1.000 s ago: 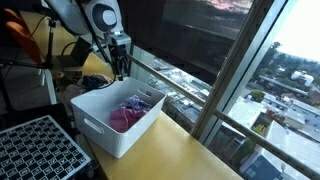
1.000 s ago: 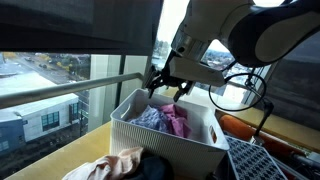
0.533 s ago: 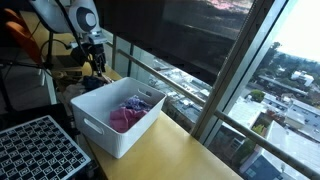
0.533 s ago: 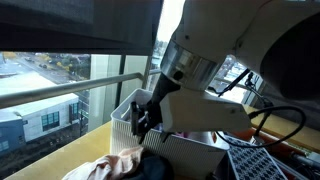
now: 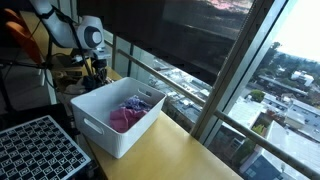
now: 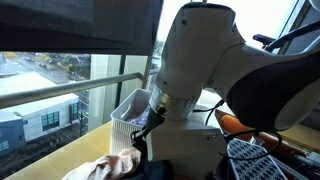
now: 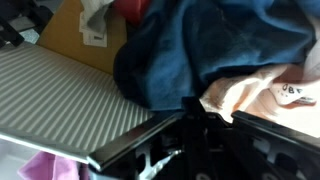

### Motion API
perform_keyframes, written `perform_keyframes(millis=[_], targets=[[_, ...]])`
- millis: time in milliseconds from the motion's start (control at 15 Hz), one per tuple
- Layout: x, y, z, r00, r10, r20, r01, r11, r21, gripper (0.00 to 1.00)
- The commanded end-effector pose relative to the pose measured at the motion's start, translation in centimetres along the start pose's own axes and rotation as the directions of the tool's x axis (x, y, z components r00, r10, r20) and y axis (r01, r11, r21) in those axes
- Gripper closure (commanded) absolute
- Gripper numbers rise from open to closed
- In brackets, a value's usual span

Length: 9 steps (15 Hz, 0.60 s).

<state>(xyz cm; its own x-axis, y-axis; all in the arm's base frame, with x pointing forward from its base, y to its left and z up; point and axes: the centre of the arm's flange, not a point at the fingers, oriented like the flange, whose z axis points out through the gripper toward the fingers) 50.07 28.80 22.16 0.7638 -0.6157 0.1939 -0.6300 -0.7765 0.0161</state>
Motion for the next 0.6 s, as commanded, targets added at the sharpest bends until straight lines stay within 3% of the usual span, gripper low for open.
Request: perform_keyframes(millis=[0, 533], targets=[[2.0, -0.5, 0.3, 1.000, 0.020, 0.005, -0.020, 1.000, 0.021, 1.00], [6.6, 3.1, 0.9, 0.996, 0.085, 0.010, -0.085, 0.996, -0.004, 1.00]])
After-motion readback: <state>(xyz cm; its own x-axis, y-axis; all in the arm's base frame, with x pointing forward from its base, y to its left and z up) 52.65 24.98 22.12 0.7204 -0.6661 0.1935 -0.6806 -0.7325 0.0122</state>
